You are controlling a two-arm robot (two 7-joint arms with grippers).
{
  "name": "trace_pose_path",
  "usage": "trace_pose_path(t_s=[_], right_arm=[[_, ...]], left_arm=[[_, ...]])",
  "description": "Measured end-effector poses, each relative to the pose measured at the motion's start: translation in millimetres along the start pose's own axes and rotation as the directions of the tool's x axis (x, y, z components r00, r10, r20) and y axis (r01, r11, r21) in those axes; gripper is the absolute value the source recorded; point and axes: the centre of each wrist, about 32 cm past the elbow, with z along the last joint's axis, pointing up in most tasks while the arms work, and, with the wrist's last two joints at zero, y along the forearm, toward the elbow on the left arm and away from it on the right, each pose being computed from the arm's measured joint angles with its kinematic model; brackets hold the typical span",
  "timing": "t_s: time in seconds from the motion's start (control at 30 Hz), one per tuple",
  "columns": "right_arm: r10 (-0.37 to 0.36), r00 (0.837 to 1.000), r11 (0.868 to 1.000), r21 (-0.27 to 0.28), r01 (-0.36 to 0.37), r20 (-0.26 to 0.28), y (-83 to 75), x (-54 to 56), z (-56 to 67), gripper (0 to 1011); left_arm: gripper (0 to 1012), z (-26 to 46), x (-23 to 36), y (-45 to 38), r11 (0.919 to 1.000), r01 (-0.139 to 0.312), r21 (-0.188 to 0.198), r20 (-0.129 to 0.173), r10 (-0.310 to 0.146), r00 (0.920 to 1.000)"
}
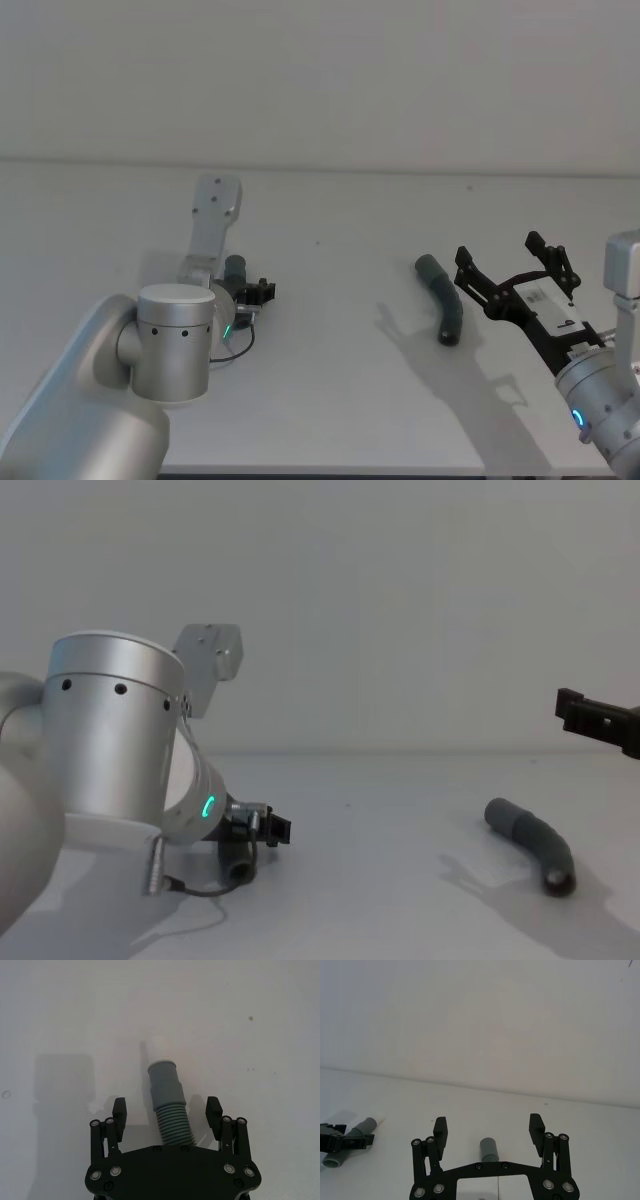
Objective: Use both hands to pick up one end of the pipe from the table, align the ends, and insert them.
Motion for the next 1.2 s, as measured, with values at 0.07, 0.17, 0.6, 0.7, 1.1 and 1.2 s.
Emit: trace_pose_path(t_s=[0.07,0.17,0.6,0.7,1.1,1.2], right_arm=[[0.0,1.0,1.0,0.0,0.0,0.0,0.0,0.0,0.0,1001],[0.0,1.0,1.0,0.0,0.0,0.0,0.0,0.0,0.0,1001],[0.0,1.0,1.0,0.0,0.0,0.0,0.0,0.0,0.0,1001],[0.0,1.0,1.0,0.0,0.0,0.0,0.0,0.0,0.0,1001],[0.0,1.0,1.0,-0.001,0.0,0.0,0.1,0.1,0.1,1001],[-0.001,1.0,1.0,-0.01,0.001,0.004,1.1,0.7,0.9,1001]], left_arm=[[945,-0.1,-0.1,-0.2,1.0,0.001,0.001,-0.001,-0.001,1.0],[865,-0.1,-0.4,-0.4,1.0,0.002,0.002,-0.003,-0.002,1.0],[485,-0.5,-1.0,-1.0,1.0,0.006,0.005,-0.008,-0.006,1.0],[380,-0.5,-1.0,-1.1,1.0,0.006,0.005,-0.009,-0.006,0.9999],[341,-0.7,-1.0,-1.3,1.0,0.007,0.006,-0.01,-0.007,0.9999],[341,-0.7,-1.1,-1.4,1.0,0.007,0.006,-0.01,-0.007,0.9999]])
